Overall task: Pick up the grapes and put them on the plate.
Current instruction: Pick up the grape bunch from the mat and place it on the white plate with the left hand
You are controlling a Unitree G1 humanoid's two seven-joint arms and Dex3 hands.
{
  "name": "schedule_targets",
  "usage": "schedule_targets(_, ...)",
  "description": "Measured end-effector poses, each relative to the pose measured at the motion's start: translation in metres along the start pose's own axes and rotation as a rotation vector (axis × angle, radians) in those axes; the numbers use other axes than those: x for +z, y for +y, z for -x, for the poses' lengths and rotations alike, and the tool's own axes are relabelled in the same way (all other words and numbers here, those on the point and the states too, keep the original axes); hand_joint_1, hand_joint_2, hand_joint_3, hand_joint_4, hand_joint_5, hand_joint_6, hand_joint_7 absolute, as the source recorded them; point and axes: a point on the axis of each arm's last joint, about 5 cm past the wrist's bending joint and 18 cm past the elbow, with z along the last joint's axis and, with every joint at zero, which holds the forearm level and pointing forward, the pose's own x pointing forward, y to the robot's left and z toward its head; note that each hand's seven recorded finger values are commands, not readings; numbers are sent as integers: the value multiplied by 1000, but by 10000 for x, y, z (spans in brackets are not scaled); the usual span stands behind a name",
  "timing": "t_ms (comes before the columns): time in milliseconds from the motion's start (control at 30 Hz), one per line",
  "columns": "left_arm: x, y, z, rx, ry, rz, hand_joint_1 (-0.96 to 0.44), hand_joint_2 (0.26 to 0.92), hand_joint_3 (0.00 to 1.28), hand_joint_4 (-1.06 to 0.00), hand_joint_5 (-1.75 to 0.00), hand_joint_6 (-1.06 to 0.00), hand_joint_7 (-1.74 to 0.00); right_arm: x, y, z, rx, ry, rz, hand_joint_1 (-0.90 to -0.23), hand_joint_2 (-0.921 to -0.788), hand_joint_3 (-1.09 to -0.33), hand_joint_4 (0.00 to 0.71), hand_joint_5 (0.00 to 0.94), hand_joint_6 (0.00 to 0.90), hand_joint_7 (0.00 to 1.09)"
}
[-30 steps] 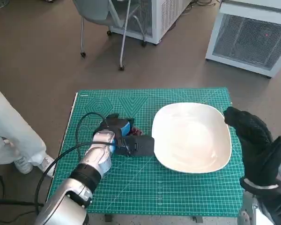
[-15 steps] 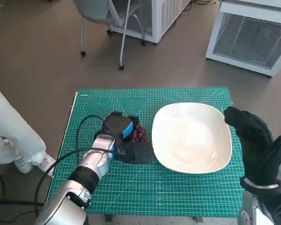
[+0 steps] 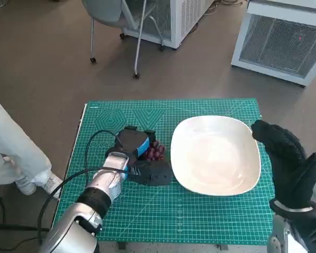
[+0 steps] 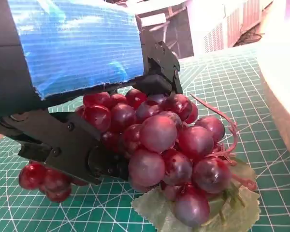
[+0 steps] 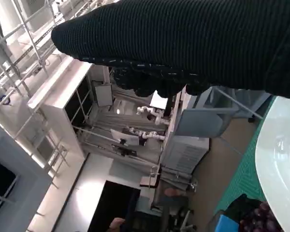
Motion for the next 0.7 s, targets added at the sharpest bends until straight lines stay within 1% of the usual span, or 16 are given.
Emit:
schedule_targets(33,-1,0,0,-2,1,1,2,921,199,-490,-1438,-543,-1201,-1,0,0,0,0,0,-480,-921,-530,547,3,190,612)
schedule_targets(67,-1,0,0,-3,3,2,2,921,201,-492,-1429,-534,-1217,-2,0,-1,0,0,0,-480,-921,-530,547,3,191,612)
schedule_targets(267,-5,3,-1,-7,13,11,4,921,200,-509,-1508,-545,-1097,-9,-2,-3,-1,0,0,-480,-921,-529,549,4,191,613)
schedule_targets(433,-3,7,-2,-7,15,14,4,921,196,-523,-1506,-544,-1082,-11,-2,-10,1,-5,2,-481,-921,-529,549,4,190,613)
schedule_targets(600,-2,20,-4,-8,16,19,5,921,182,-517,-1517,-585,-1035,-10,-1,-23,2,-13,4,-481,-921,-529,550,4,193,615)
schedule_targets(700,0,45,-7,-1,13,23,4,921,170,-533,-1496,-594,-1031,-9,0,-28,3,-16,4,-481,-921,-529,549,4,195,617)
